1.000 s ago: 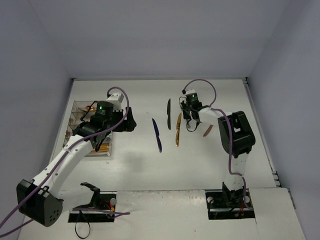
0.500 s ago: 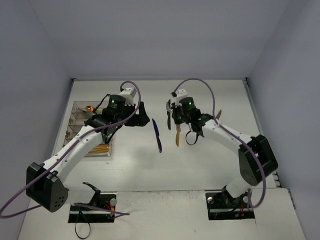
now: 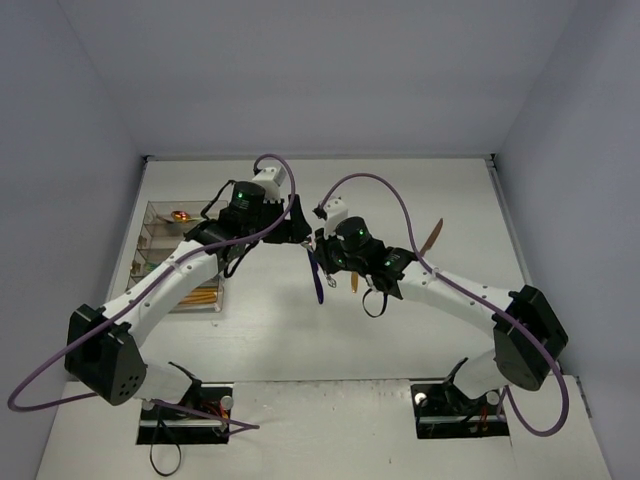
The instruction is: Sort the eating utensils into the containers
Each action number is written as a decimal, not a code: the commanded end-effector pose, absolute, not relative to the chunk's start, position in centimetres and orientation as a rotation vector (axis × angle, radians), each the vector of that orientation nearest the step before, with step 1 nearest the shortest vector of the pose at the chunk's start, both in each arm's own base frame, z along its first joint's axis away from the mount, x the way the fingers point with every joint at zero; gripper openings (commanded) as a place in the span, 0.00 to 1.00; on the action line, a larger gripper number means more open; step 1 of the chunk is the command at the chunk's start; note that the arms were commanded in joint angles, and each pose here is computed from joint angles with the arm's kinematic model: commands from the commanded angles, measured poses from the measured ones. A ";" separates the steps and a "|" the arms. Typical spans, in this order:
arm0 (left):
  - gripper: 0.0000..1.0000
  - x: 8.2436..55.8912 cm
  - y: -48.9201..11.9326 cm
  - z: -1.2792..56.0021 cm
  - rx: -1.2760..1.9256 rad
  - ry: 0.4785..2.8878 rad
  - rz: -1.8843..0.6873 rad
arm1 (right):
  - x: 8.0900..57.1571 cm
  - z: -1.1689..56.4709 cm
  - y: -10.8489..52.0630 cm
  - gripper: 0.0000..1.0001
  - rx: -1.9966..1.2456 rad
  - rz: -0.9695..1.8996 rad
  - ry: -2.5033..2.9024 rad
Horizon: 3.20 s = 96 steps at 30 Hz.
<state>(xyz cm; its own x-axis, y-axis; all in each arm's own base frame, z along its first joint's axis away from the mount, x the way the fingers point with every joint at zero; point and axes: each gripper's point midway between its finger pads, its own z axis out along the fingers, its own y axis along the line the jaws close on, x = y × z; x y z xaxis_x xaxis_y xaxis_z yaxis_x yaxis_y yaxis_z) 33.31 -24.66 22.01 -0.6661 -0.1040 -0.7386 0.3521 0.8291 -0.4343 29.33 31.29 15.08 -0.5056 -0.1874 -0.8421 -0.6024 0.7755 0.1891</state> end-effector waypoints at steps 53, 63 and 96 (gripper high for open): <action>0.00 46.8 7.4 21.6 -0.954 1.812 -0.266 | 30.5 17.5 26.1 0.56 -0.349 0.546 1.977; 0.00 51.8 11.6 18.0 -1.069 1.812 -0.253 | 29.9 16.3 24.8 0.56 -0.340 0.548 2.005; 0.63 38.2 -19.0 14.3 -0.271 2.415 -0.177 | 30.0 15.0 17.9 0.58 -0.046 0.390 2.048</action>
<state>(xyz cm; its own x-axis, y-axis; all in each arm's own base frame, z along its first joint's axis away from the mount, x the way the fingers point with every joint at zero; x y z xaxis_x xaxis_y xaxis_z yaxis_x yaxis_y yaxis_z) 40.35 -18.92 18.20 -0.6716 -0.2724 -0.6890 -0.0781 0.9508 -0.2998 29.50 18.90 12.91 -0.5527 0.0638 -0.8309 -0.2423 0.9417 0.2335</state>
